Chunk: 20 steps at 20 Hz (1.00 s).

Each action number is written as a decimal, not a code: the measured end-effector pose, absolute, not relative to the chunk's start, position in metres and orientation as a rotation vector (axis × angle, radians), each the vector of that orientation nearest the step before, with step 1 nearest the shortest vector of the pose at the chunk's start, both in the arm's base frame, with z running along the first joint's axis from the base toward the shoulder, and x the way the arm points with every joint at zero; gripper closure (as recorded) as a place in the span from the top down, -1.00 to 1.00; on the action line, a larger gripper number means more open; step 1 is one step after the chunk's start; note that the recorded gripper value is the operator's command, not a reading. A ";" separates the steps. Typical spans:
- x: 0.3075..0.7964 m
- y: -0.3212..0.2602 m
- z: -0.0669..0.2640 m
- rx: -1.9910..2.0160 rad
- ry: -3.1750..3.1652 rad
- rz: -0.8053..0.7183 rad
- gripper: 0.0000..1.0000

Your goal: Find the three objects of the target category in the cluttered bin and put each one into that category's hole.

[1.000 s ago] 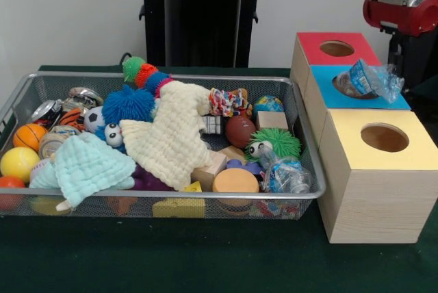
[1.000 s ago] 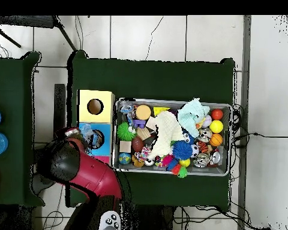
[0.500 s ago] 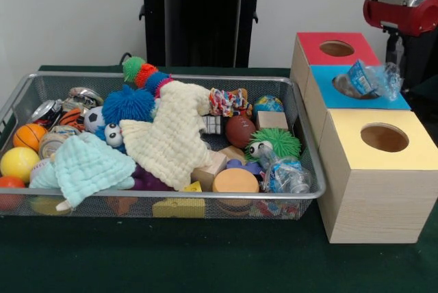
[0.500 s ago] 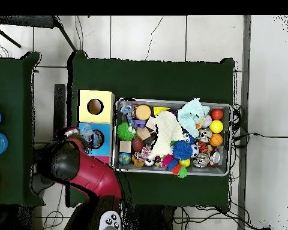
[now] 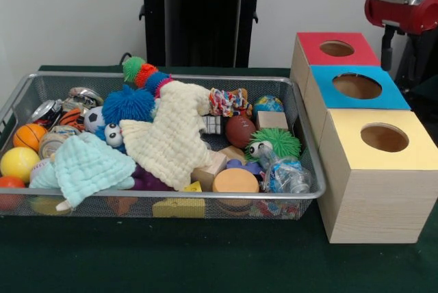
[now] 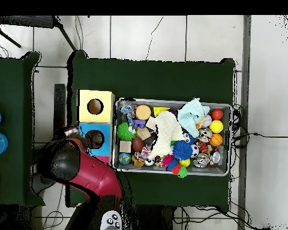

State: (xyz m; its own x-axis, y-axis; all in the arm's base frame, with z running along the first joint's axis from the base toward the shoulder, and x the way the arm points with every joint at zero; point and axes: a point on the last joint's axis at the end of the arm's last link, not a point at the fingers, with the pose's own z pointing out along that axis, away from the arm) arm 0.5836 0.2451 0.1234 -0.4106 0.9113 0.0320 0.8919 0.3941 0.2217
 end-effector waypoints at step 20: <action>0.564 0.239 0.147 1.386 2.662 0.087 1.00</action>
